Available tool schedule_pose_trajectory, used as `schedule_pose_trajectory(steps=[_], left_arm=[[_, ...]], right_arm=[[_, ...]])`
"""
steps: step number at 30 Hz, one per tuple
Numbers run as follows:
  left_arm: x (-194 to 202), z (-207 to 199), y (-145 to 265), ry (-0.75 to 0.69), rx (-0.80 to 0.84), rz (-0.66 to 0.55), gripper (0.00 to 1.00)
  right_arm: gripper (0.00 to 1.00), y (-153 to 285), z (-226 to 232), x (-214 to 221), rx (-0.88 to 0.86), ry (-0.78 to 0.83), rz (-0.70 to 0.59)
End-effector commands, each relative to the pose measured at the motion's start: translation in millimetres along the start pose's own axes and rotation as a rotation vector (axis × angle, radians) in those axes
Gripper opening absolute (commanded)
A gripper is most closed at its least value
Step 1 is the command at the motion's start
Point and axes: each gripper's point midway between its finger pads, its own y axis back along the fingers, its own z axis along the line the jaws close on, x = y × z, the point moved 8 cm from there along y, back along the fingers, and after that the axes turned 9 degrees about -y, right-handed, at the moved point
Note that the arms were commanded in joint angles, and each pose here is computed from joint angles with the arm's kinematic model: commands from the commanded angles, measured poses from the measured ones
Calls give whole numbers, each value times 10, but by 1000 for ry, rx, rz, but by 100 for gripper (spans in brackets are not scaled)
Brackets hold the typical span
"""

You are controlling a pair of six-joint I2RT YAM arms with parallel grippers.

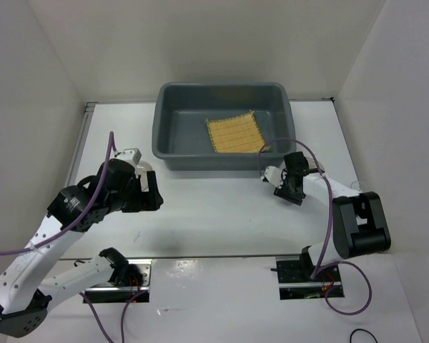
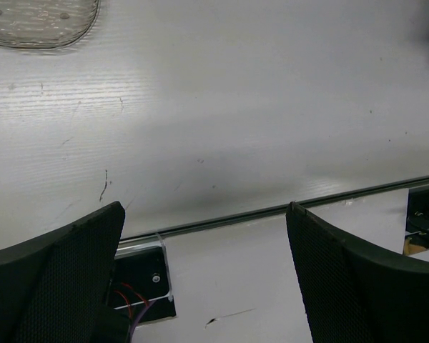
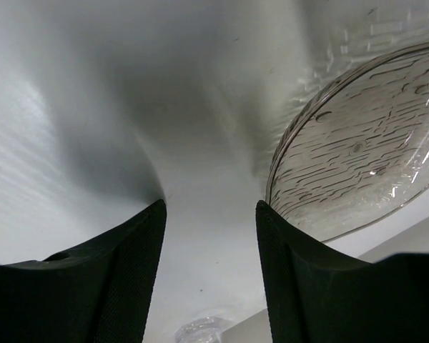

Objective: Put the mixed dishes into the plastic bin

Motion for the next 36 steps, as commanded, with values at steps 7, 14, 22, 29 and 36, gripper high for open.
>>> schedule_pose_trajectory(steps=[7, 14, 22, 29, 36], left_arm=[[57, 46, 64, 4, 1, -18, 100], [117, 68, 24, 1, -7, -2, 100], [110, 72, 63, 6, 6, -29, 100], [118, 90, 102, -9, 14, -47, 100], [114, 83, 78, -11, 9, -36, 100]], right_arm=[[45, -115, -159, -114, 15, -16, -20], [62, 345, -253, -153, 120, -12, -145], [67, 260, -374, -124, 132, -18, -88], [67, -100, -477, -103, 37, -68, -10], [66, -275, -591, 57, 22, -112, 27]])
